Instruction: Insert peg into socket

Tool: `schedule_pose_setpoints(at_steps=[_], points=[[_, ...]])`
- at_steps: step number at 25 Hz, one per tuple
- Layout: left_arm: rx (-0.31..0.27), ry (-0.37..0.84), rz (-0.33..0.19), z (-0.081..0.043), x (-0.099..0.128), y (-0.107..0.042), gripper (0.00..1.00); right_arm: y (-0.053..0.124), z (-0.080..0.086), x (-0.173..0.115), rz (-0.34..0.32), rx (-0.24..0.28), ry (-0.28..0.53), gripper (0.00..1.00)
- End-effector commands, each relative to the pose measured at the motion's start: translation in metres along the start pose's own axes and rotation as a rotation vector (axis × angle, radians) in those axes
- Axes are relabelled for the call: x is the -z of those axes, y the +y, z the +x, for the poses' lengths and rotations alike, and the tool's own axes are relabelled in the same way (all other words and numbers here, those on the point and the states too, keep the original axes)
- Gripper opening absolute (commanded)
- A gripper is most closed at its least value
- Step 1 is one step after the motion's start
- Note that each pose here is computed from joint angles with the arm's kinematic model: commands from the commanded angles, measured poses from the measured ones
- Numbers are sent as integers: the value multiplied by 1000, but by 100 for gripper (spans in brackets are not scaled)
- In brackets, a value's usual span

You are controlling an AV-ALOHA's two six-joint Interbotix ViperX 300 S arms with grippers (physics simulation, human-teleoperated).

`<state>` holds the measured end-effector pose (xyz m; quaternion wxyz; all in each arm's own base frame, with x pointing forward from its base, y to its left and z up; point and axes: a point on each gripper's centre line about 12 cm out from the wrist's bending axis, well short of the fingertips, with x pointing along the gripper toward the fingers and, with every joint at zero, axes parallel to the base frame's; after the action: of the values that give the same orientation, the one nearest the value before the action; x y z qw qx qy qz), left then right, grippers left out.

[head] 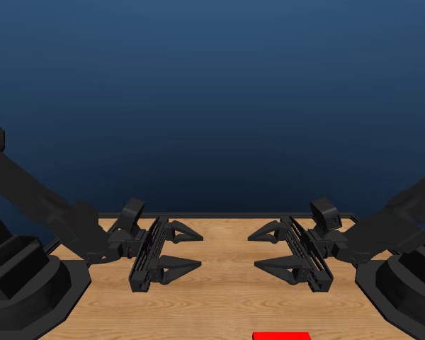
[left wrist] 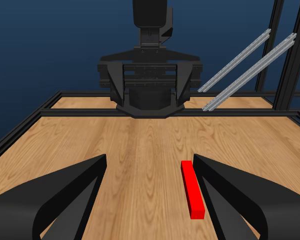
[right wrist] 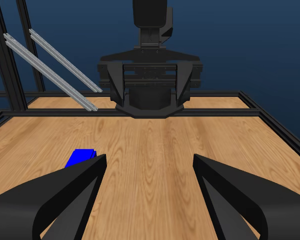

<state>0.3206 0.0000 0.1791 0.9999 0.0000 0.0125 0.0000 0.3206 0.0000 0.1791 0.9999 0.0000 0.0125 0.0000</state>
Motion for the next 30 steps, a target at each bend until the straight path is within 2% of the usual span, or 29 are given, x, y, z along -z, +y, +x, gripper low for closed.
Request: schedule_pose_setpoints(at_steps=[1, 3, 6, 7, 8, 10, 13, 16, 18, 19, 20, 21, 22, 24, 25, 26, 27, 28, 29, 30], points=[[-6, -169, -43, -4, -27, -10, 100, 4, 3, -6, 93, 32, 36, 100], [1, -204, -59, -7, -25, -8, 100, 2, 3, -6, 110, 45, 38, 100], [30, -212, -88, -9, -21, -13, 100, 4, 2, 1, 132, 48, 68, 100], [28, -204, -96, -9, -19, -14, 100, 5, 1, 2, 138, 47, 80, 100], [-5, -171, -130, -10, -14, -12, 100, 9, 2, 0, 144, 38, 70, 100], [-26, -87, -164, -13, -3, -19, 100, 20, 6, 7, 148, 17, 117, 100], [-33, 52, -232, -18, 18, -42, 100, 34, 13, 25, 174, -5, 196, 100], [-1, 167, -279, -18, 38, -74, 100, 40, 16, 36, 196, -9, 232, 100], [-2, 225, -313, -24, 52, -86, 100, 41, 15, 40, 212, -6, 230, 100], [3, 224, -336, -21, 53, -94, 100, 41, 14, 44, 217, -2, 245, 100], [2, 253, -351, -24, 62, -101, 100, 42, 14, 46, 220, -4, 251, 100], [13, 248, -355, -16, 60, -109, 100, 43, 14, 47, 223, -4, 253, 100], [38, 280, -365, -20, 66, -121, 100, 43, 14, 46, 229, -3, 248, 100], [10, 319, -389, -19, 82, -124, 100, 44, 11, 51, 235, -3, 262, 100], [12, 333, -412, -15, 86, -132, 100, 46, 11, 48, 240, -7, 253, 100], [15, 384, -411, -12, 99, -141, 100, 47, 8, 50, 245, -6, 254, 100], [-14, 442, -441, -16, 116, -141, 100, 48, 4, 54, 248, -5, 267, 100], [-15, 472, -454, -15, 125, -146, 100, 49, 3, 54, 254, -4, 267, 100], [-24, 488, -500, -11, 132, -151, 100, 49, -1, 58, 263, 3, 275, 100], [-22, 554, -496, -17, 149, -151, 100, 51, -6, 62, 270, 3, 293, 100]])
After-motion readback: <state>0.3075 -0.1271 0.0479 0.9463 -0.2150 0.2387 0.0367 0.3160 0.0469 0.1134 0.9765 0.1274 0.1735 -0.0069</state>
